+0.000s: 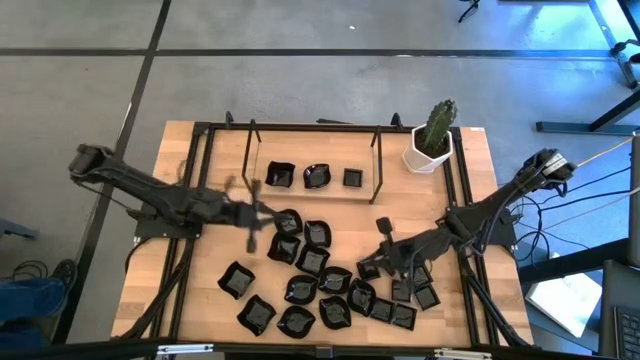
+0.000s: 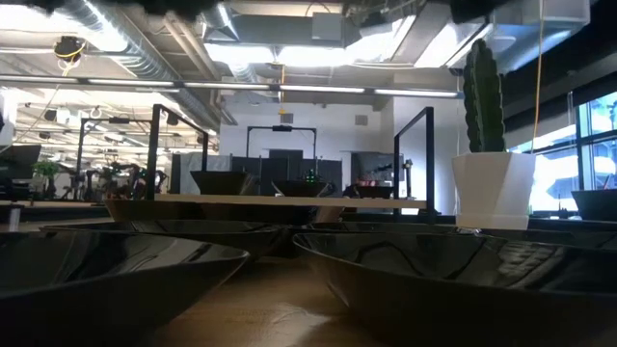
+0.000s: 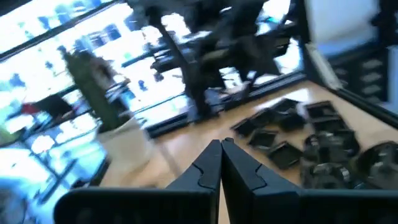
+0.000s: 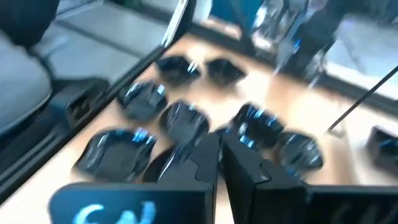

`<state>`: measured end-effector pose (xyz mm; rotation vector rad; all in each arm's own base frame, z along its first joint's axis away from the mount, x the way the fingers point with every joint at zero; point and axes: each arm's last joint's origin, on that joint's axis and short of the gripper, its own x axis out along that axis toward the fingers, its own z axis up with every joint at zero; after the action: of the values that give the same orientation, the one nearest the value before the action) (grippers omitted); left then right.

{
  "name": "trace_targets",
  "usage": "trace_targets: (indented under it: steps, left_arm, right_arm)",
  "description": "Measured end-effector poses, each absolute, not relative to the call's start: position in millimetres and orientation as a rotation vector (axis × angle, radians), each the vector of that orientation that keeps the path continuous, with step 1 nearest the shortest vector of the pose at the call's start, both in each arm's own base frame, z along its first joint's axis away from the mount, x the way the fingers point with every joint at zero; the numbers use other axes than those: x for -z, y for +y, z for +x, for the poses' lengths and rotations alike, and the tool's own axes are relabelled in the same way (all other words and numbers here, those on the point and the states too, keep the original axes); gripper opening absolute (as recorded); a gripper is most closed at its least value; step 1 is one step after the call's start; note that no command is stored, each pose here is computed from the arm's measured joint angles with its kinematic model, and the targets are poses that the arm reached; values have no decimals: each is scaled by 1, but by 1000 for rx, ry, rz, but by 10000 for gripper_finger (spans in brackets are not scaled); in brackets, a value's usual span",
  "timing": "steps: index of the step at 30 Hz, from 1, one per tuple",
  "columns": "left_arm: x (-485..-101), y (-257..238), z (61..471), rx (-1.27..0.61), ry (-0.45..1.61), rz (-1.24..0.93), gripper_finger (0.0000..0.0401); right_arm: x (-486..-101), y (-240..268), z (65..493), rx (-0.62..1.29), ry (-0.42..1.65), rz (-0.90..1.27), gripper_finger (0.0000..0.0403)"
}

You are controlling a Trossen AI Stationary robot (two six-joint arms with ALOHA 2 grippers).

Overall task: Pick & Place Mini shaped plates
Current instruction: Stack the distorted square plate on the top of the distorted square plate on the shelf

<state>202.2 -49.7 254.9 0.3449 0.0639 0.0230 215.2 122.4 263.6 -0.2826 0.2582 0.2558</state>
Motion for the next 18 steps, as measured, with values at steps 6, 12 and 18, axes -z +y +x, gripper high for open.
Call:
trace_targets:
  steps: [6, 12, 18]
  left_arm:
    - [-250, -33, 156, -88, -70, 197, 3]
    - [-248, -31, 140, -69, -80, 160, 3]
    - [-250, -31, 137, -67, -97, 163, 3]
  right_arm:
    - [-268, 119, 219, -235, 214, -250, 5]
    - [-264, 121, 223, -229, 228, -196, 12]
    - [-259, 125, 225, -282, 239, -226, 4]
